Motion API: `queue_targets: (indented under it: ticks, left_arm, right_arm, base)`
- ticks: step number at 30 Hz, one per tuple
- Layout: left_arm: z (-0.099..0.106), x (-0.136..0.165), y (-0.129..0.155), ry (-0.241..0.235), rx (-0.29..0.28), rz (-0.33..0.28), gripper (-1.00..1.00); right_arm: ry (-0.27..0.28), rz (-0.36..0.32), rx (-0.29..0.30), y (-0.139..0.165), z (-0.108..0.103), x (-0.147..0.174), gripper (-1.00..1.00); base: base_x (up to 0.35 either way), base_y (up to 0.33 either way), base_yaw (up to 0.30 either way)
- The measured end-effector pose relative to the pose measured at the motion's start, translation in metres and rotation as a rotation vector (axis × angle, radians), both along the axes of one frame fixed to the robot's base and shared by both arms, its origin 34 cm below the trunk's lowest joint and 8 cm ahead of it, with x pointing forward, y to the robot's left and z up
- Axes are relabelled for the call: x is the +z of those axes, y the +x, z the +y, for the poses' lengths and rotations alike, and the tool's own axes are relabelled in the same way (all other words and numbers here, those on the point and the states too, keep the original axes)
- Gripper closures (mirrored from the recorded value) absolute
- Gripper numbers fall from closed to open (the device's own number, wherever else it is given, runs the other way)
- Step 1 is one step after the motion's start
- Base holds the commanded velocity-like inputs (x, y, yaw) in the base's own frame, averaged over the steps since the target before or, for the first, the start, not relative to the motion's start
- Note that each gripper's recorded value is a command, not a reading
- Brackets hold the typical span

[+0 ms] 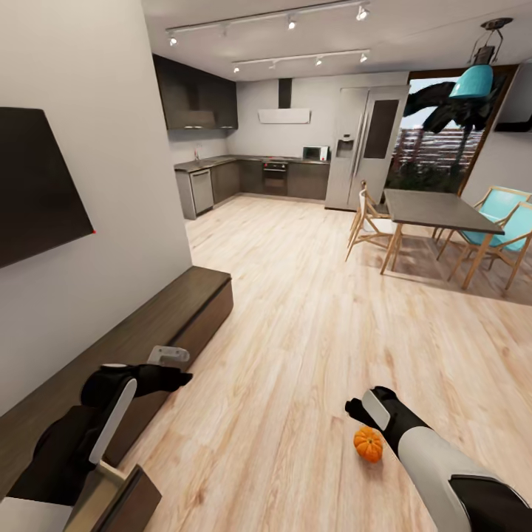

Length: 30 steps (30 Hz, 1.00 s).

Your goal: Place each of the two pumpkins and all three candles from the living room inside a cabinet in the living room (use any cabinet), then make sure every cabinet is closed, and position the cauldron so it is next to a table in the living room.

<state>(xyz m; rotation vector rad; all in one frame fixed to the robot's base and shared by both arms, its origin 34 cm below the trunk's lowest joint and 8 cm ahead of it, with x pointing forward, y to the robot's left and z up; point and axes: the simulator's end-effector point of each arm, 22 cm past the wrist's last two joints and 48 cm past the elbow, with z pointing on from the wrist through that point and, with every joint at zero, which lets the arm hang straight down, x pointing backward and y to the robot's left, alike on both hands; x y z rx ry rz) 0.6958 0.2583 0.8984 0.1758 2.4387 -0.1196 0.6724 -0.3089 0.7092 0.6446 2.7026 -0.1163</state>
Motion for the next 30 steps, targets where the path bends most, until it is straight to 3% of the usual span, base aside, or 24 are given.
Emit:
queue_targets:
  ticks: [3, 8, 19, 30]
  left_arm:
    - [-0.005, -0.001, 0.000, -0.003, -0.007, 0.001, -1.00]
    - [-0.011, -0.002, -0.002, -0.002, -0.021, 0.002, -1.00]
    - [-0.013, -0.002, -0.002, 0.002, -0.027, 0.002, -1.00]
    - [-0.013, -0.002, -0.002, 0.003, -0.028, 0.003, -1.00]
  right_arm:
    - [-0.022, 0.001, -0.016, -0.001, -0.021, 0.001, -1.00]
    - [-0.037, 0.001, -0.030, -0.003, -0.036, 0.003, -1.00]
    - [-0.041, 0.002, -0.032, -0.003, -0.040, 0.003, -1.00]
    - [-0.062, 0.011, -0.043, -0.006, -0.051, 0.003, -1.00]
  base:
    - [0.051, 0.000, 0.000]
    - [0.201, 0.000, 0.000]
    - [0.317, -0.005, 0.000]
    - [0.256, -0.158, 0.000]
